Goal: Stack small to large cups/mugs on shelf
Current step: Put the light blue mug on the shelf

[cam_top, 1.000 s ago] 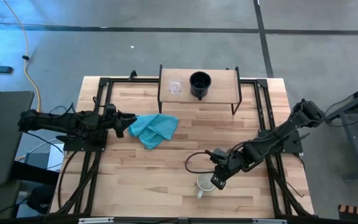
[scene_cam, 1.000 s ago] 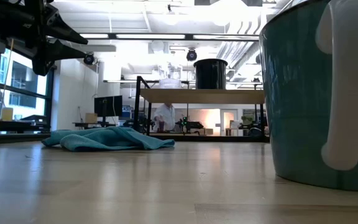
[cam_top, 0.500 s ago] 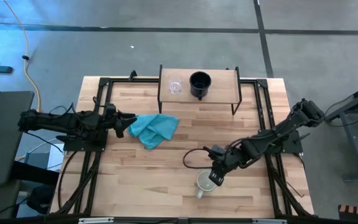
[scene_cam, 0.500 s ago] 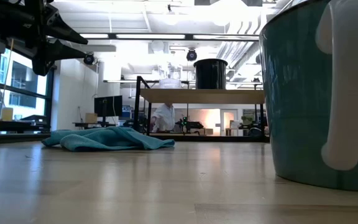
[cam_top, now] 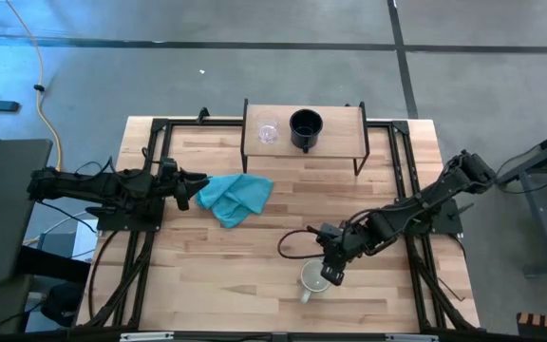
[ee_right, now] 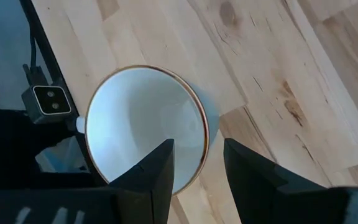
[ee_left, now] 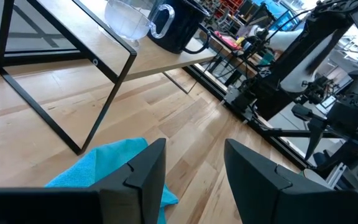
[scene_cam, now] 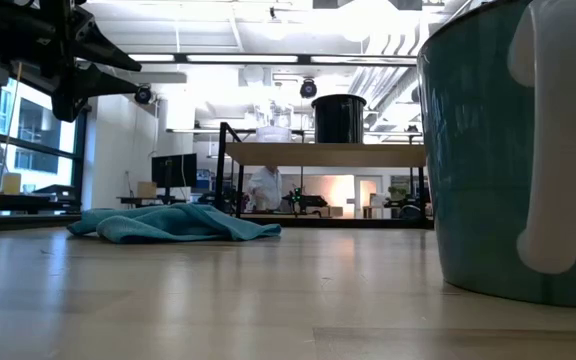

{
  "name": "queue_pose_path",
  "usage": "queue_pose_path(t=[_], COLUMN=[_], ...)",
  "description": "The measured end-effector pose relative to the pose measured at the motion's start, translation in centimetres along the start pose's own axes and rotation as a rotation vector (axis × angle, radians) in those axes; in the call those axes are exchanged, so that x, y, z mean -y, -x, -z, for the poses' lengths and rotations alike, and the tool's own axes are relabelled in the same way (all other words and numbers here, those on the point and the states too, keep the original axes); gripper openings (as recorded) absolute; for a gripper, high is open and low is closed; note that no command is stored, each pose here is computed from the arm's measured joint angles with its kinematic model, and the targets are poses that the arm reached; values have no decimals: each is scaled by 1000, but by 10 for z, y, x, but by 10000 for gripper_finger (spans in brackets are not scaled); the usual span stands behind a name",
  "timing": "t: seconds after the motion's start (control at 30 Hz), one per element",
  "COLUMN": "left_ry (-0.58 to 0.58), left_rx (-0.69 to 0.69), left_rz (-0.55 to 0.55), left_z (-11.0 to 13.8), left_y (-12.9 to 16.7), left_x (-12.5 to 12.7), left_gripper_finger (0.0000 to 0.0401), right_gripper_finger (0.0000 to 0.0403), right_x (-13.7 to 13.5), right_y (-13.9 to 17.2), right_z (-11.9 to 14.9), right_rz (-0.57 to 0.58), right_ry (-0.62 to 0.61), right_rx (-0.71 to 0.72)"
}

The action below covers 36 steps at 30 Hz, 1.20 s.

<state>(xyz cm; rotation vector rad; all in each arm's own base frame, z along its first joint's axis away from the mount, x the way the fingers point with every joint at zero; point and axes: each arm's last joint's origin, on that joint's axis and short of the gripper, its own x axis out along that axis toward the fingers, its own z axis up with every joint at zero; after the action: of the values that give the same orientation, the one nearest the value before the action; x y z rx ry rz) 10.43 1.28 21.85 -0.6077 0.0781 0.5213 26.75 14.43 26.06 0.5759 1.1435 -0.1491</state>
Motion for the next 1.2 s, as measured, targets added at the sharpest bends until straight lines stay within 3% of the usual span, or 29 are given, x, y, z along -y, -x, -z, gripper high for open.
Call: queue_pose_path(t=[1.2], left_ry=[8], left_rx=[-3], left_rz=[8], left_z=[0], left_y=[0], left_x=[0], left_gripper_finger=[152], right_gripper_finger=[129], right_x=[2], right_y=[-24], right_z=[-6], right_rz=[3], right_ry=[81], right_rx=[-81])
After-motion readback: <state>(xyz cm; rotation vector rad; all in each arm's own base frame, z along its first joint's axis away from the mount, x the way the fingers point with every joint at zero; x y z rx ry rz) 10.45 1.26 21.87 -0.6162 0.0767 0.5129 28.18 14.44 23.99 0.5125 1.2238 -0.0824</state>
